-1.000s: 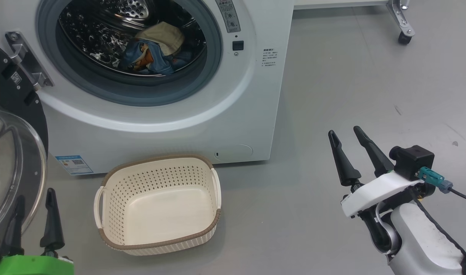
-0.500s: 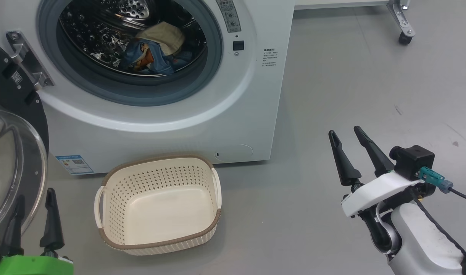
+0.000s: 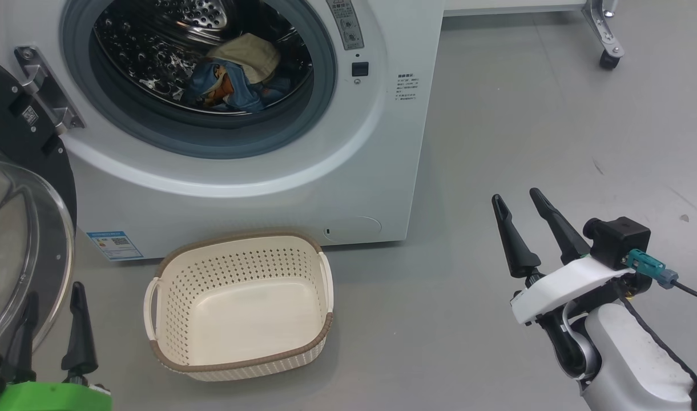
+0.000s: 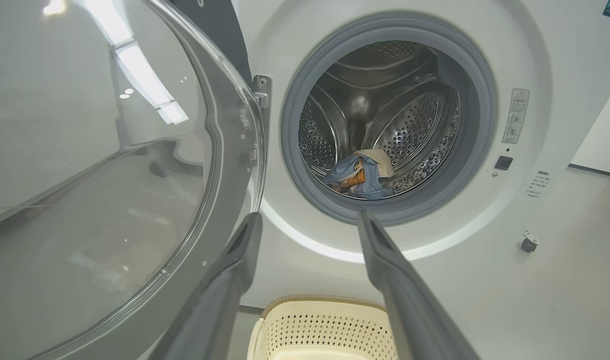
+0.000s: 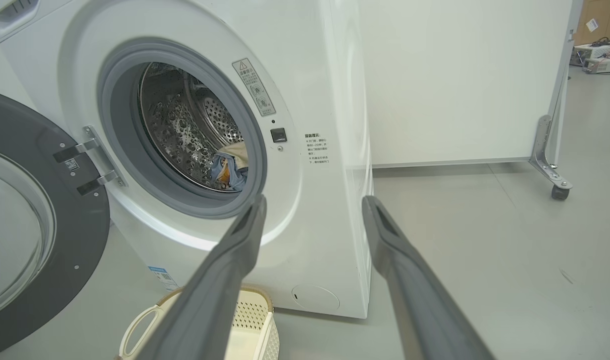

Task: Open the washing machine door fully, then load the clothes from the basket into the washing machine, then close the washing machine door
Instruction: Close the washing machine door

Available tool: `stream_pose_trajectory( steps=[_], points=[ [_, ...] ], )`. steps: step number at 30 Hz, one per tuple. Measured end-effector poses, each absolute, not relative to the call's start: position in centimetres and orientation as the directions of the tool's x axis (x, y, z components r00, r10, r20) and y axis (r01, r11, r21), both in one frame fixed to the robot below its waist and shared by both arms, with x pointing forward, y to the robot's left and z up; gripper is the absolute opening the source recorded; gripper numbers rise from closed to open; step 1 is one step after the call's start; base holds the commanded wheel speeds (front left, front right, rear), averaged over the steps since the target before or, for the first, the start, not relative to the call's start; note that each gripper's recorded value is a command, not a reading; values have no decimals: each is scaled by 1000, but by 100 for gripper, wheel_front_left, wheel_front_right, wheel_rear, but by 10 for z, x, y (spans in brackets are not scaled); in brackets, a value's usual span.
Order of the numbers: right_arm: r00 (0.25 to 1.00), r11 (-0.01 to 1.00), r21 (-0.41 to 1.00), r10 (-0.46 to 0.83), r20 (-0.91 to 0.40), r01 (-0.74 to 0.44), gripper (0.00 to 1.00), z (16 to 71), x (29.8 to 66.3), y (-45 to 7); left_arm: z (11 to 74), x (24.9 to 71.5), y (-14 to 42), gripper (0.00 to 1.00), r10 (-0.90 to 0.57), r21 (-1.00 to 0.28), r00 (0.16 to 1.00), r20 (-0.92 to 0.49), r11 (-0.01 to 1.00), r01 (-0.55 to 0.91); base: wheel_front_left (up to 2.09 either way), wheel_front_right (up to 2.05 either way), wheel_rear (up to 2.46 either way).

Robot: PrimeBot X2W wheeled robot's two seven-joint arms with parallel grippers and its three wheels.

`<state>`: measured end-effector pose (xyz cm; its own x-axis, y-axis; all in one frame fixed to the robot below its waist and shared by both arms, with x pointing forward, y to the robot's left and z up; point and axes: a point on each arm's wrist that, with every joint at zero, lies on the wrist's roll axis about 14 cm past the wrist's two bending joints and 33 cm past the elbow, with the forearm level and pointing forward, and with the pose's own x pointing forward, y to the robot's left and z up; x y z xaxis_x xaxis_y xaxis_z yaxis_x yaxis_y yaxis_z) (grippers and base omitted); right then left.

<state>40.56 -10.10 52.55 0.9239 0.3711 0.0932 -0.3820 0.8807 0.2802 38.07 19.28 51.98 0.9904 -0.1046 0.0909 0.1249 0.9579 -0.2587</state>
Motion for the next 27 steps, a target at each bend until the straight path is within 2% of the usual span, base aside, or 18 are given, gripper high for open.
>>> stream_pose_trajectory(
  steps=[12, 27],
  points=[
    [910, 866, 284, 404, 90, -412, 100, 524, 410, -88, 515, 370, 203, 100, -74, -240, 994, 76, 967, 91, 0, 0, 0],
    [860, 815, 283, 502, 89, -505, 100, 524, 409, -48, 520, 346, 237, 100, 53, -243, 995, 87, 969, -31, 0, 0, 0]
  ],
)
